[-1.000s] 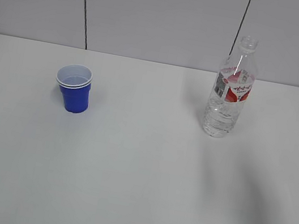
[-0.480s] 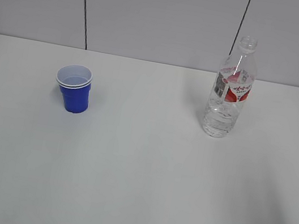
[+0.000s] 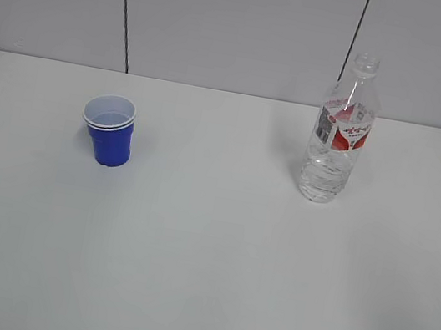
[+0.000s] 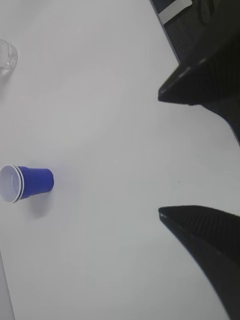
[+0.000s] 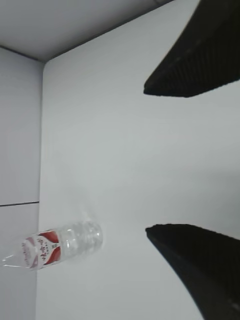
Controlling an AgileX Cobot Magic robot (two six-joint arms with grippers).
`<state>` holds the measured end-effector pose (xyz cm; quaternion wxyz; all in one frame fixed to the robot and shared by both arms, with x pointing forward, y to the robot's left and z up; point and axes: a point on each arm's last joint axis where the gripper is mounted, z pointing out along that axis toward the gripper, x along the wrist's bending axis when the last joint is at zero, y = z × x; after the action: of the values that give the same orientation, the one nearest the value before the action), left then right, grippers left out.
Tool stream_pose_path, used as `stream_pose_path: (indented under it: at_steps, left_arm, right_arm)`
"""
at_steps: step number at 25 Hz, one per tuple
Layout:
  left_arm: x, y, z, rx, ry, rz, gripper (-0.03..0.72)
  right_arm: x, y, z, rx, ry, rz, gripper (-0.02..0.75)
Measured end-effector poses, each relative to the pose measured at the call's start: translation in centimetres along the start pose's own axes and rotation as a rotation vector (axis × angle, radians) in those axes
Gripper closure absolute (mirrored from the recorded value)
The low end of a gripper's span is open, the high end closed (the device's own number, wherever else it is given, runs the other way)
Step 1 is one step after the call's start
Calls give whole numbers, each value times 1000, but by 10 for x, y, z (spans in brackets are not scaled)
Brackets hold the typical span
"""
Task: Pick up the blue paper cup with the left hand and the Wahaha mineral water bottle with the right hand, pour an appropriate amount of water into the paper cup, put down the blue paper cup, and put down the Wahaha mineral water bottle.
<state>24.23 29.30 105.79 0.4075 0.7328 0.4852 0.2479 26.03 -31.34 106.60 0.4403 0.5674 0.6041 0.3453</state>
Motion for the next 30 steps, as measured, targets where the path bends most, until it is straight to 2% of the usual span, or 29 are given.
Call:
stream_pose_path:
  at_steps: [3,8,13,20,30]
  left_arm:
    - [0,0,0,0,0,0,208]
    - [0,0,0,0,-1,-1,208]
    - [0,0,0,0,-1,-1,209]
    - [0,0,0,0,-1,-1,209]
    - [0,0,0,0,-2,-1,209]
  right_arm:
    - [-3,-9,-18,-5,-3,-6,149]
    - [3,-15,-26,-1,77,-61,149]
    - [7,-18,-27,30,122,-77,149]
    - [8,-29,-23,122,133,-132,149]
    - [9,-30,-22,129,135,-137,149]
